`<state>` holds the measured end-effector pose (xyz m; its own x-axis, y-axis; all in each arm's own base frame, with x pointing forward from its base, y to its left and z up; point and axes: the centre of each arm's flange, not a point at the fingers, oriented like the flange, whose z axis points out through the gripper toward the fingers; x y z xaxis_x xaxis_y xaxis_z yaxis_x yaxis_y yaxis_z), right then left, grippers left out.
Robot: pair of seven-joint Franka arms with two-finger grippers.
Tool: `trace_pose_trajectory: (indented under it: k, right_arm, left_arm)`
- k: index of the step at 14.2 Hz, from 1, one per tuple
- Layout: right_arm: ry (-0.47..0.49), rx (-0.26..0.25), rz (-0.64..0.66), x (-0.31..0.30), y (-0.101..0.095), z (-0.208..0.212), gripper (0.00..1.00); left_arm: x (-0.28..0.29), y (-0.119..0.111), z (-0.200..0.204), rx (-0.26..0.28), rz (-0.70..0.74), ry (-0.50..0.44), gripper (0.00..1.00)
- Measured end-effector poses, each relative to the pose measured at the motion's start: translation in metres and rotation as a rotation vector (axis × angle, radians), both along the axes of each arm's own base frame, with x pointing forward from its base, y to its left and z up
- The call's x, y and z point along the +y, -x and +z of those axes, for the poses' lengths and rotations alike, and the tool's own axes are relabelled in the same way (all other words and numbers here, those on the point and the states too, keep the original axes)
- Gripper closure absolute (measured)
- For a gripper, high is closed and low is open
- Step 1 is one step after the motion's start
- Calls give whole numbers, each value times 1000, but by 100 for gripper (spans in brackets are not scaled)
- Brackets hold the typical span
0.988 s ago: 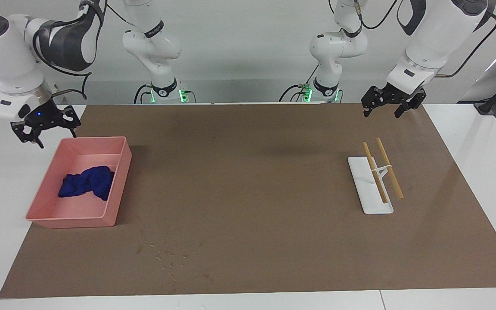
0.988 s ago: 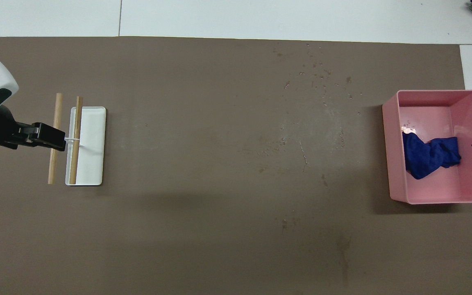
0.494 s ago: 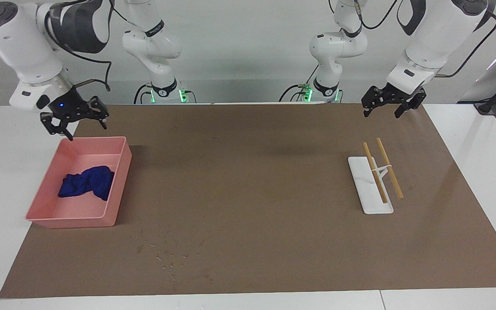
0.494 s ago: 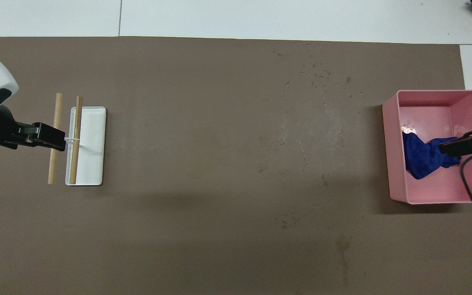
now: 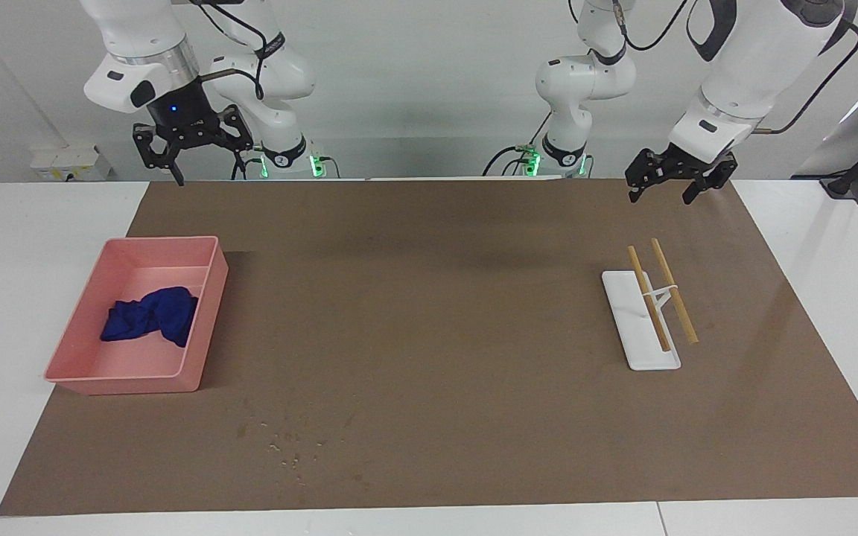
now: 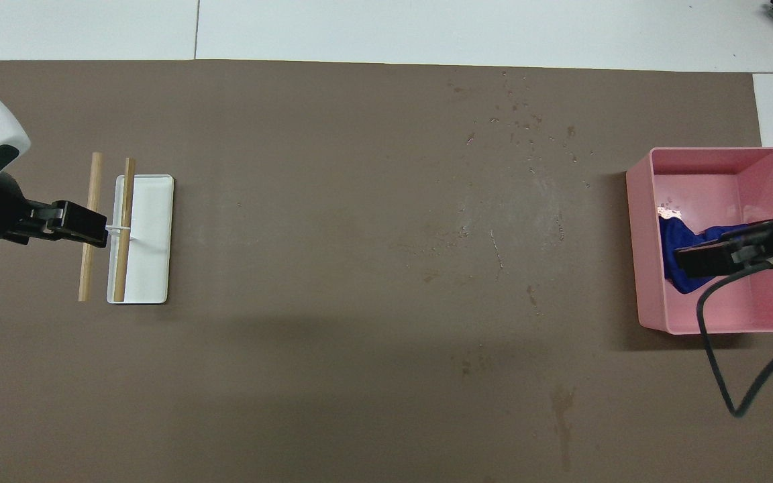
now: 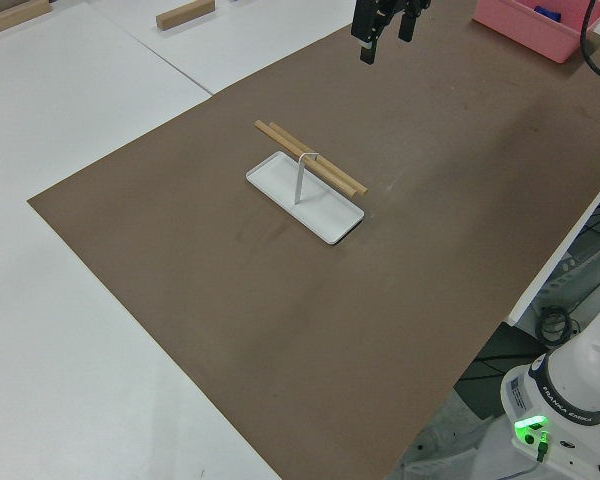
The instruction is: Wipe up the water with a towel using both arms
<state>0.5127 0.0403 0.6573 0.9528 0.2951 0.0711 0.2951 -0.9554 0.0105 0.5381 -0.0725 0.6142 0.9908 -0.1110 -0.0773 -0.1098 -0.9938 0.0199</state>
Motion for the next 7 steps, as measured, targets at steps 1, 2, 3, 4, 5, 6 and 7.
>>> trace_pose_trajectory:
  k: [1,2,3,4,5,6,7]
  right_arm:
    - [-2,-24,-3,-1,-4,-1,0]
    - [-4,-38,-5,-2,-7,-3,0]
    - [-6,-37,-26,-1,-10,-6,0]
    - [-8,-19,-66,-1,-11,-11,0]
    - [-9,15,-109,1,-13,-16,0]
    - [-8,50,-144,5,-16,-20,0]
    - [-6,72,-167,9,-20,-22,0]
  left_arm:
    - [0,0,0,0,0,0,0]
    - [0,0,0,0,0,0,0]
    - [0,0,0,0,0,0,0]
    - [0,0,0,0,0,0,0]
    - [0,0,0,0,0,0,0]
    - [0,0,0,0,0,0,0]
    - [0,0,0,0,0,0,0]
